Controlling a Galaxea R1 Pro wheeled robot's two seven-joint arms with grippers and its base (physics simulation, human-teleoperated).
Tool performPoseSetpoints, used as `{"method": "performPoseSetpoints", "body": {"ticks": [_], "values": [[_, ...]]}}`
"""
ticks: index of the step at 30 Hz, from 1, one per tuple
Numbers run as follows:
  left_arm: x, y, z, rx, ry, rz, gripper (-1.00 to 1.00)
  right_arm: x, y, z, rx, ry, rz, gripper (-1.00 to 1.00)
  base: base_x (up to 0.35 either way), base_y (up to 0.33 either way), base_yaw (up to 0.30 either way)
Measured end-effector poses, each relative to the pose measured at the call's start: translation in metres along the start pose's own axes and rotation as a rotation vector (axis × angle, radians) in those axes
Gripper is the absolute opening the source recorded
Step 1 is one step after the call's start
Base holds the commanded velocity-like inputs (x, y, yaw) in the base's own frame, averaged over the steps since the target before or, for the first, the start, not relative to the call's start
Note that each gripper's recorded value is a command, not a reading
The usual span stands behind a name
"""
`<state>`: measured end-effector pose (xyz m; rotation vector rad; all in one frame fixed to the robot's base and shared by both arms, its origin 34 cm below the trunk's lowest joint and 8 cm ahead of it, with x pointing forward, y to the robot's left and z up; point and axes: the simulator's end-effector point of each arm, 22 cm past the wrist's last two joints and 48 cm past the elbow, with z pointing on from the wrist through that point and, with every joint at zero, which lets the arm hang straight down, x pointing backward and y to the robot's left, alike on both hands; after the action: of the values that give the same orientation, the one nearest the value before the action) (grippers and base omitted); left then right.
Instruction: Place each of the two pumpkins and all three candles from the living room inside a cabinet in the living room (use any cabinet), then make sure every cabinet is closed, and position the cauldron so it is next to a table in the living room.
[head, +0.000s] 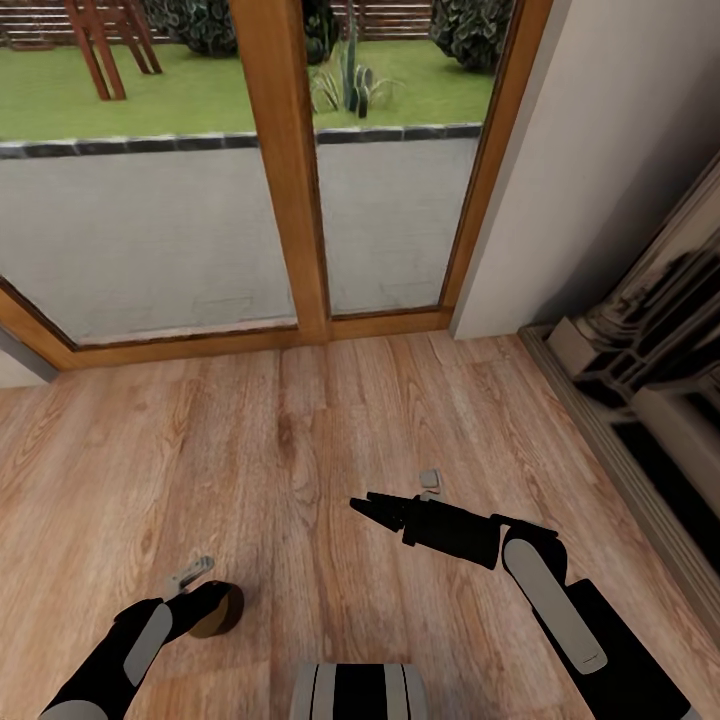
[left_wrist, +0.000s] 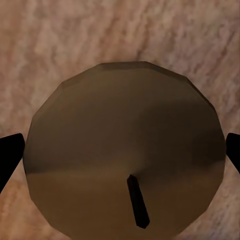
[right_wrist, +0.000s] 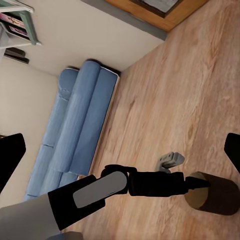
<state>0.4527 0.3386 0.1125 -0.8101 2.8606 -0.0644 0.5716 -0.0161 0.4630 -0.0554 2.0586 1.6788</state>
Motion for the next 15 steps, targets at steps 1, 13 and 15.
{"method": "performPoseSetpoints", "body": {"ticks": [1, 13, 15], "values": [[0.0000, 0.0000, 0.0000, 0.000, 0.000, 0.000, 1.00, 0.0001, 0.0000, 0.0001, 0.000, 0.000, 0.000, 1.00, 0.000, 0.000, 0.000], [-0.0027, -0.0004, 0.0011, 0.000, -0.007, 0.005, 1.00, 0.0021, -0.0038, 0.0005, 0.002, 0.003, 0.008, 1.00, 0.000, 0.000, 0.000], [-0.0025, -0.0002, 0.0012, -0.001, -0.007, 0.005, 1.00, 0.0017, -0.0039, 0.0003, 0.002, 0.002, 0.007, 1.00, 0.000, 0.000, 0.000]]}}
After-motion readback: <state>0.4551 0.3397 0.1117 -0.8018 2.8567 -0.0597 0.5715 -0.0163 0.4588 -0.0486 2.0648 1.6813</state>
